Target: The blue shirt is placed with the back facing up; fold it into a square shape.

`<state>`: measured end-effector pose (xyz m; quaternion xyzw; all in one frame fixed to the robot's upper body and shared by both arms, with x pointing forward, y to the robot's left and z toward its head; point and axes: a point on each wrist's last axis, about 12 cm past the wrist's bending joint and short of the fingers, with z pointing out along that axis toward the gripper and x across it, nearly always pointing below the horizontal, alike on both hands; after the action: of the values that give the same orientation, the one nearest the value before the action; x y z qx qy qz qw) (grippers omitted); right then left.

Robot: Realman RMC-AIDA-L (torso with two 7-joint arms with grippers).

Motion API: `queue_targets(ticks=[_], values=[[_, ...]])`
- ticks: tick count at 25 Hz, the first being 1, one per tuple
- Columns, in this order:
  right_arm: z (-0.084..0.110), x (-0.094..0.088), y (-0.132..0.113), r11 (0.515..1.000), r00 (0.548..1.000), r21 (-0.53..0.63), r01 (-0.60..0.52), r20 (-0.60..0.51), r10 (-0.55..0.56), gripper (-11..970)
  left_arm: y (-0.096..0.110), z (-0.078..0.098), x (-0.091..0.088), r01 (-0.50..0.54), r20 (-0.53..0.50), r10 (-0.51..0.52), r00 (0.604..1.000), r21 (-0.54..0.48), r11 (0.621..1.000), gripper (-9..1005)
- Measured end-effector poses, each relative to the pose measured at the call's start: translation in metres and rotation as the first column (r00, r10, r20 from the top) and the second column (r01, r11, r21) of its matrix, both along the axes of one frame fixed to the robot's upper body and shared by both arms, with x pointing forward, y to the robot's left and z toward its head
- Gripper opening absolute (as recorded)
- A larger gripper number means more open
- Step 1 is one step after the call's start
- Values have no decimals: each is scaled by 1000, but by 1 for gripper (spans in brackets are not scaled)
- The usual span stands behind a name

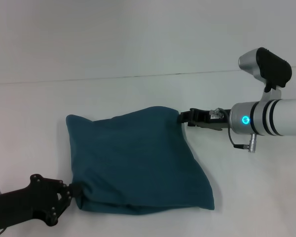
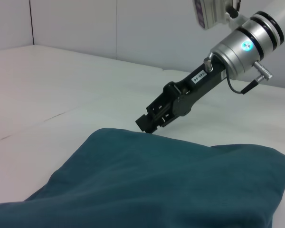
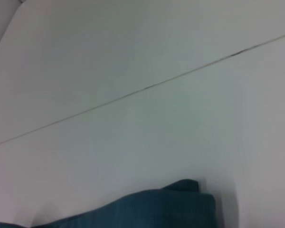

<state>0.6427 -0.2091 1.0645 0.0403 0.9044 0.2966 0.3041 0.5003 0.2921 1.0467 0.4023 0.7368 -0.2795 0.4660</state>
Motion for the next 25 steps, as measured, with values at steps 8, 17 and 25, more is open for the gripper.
queue_targets(ticks=[8, 17, 25], values=[[-6, -3, 2, 1000, 1000, 7, 18, -12, -18, 392, 0, 1, 0, -2, 2, 2, 1000, -3, 1000, 75], [-7, -3, 4, 999, 999, 12, 37, -9, -36, 391, 1, 0, 0, -6, 2, 6, 1000, -1, 1000, 80], [-11, -4, 8, 999, 999, 21, 44, -8, -44, 377, 1, 0, 0, -7, 1, 7, 1000, -1, 1000, 84]])
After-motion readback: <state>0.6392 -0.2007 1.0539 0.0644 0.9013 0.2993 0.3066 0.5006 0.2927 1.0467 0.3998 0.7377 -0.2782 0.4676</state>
